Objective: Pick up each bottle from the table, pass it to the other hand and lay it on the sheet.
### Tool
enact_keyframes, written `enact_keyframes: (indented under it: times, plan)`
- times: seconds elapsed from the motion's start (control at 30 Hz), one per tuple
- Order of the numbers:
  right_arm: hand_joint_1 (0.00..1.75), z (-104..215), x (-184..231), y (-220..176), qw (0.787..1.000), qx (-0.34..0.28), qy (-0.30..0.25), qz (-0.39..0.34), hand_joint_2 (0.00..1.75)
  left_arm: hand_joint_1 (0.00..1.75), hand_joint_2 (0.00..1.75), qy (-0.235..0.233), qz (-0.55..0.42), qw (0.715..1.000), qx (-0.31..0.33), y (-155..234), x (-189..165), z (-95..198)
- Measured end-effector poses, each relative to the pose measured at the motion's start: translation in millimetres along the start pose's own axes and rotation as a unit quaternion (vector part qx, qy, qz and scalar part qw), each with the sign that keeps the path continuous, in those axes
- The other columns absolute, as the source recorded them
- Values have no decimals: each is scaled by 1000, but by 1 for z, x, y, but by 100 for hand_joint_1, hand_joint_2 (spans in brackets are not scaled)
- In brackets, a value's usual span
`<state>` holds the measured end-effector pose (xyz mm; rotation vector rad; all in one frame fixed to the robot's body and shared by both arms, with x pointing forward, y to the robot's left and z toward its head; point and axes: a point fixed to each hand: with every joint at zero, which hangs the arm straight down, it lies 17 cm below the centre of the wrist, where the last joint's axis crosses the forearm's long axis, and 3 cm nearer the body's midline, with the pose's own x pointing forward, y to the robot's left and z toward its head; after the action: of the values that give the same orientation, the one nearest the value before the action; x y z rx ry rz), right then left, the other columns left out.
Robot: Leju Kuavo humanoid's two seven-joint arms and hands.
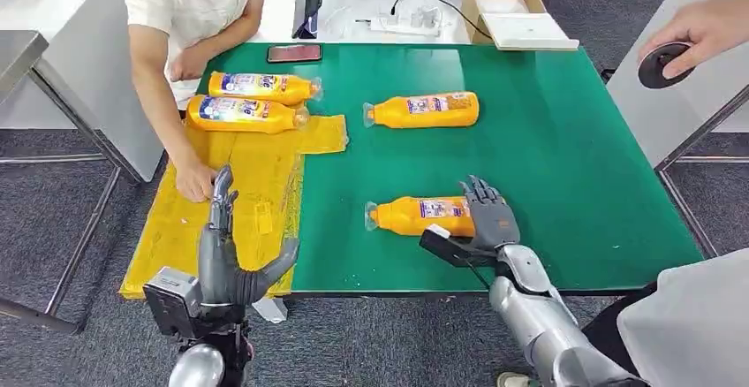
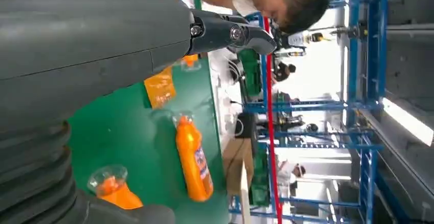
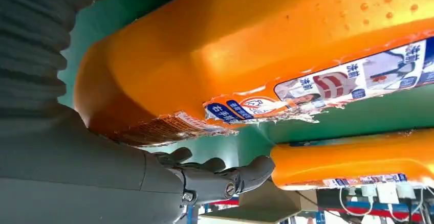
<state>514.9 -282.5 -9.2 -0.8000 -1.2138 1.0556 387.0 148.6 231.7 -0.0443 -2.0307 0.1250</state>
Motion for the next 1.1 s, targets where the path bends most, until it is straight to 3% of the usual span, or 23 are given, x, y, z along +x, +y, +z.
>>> enact_keyframes:
  times: [0.33, 0.37, 0.4, 0.8, 1.1]
  plan:
    - [2, -3, 4, 6, 1000, 20, -2, 7, 175, 0, 175, 2, -4, 1000, -7, -3, -4, 0]
    - [138, -4, 5, 7, 1000, 23, -3, 9, 175, 0, 175, 2, -5, 1000, -8, -4, -4, 0]
    - [173, -4, 5, 7, 1000, 26, -3, 11, 175, 0, 175, 2, -5, 1000, -9, -4, -4, 0]
    - [175, -9, -8, 19, 991, 127, 42, 12, 175, 0, 175, 16, 15, 999, -32, -19, -9, 2]
    - [175, -9, 8, 15, 984, 158, -9, -87, 175, 0, 175, 35, 44, 998, -37, -21, -17, 2]
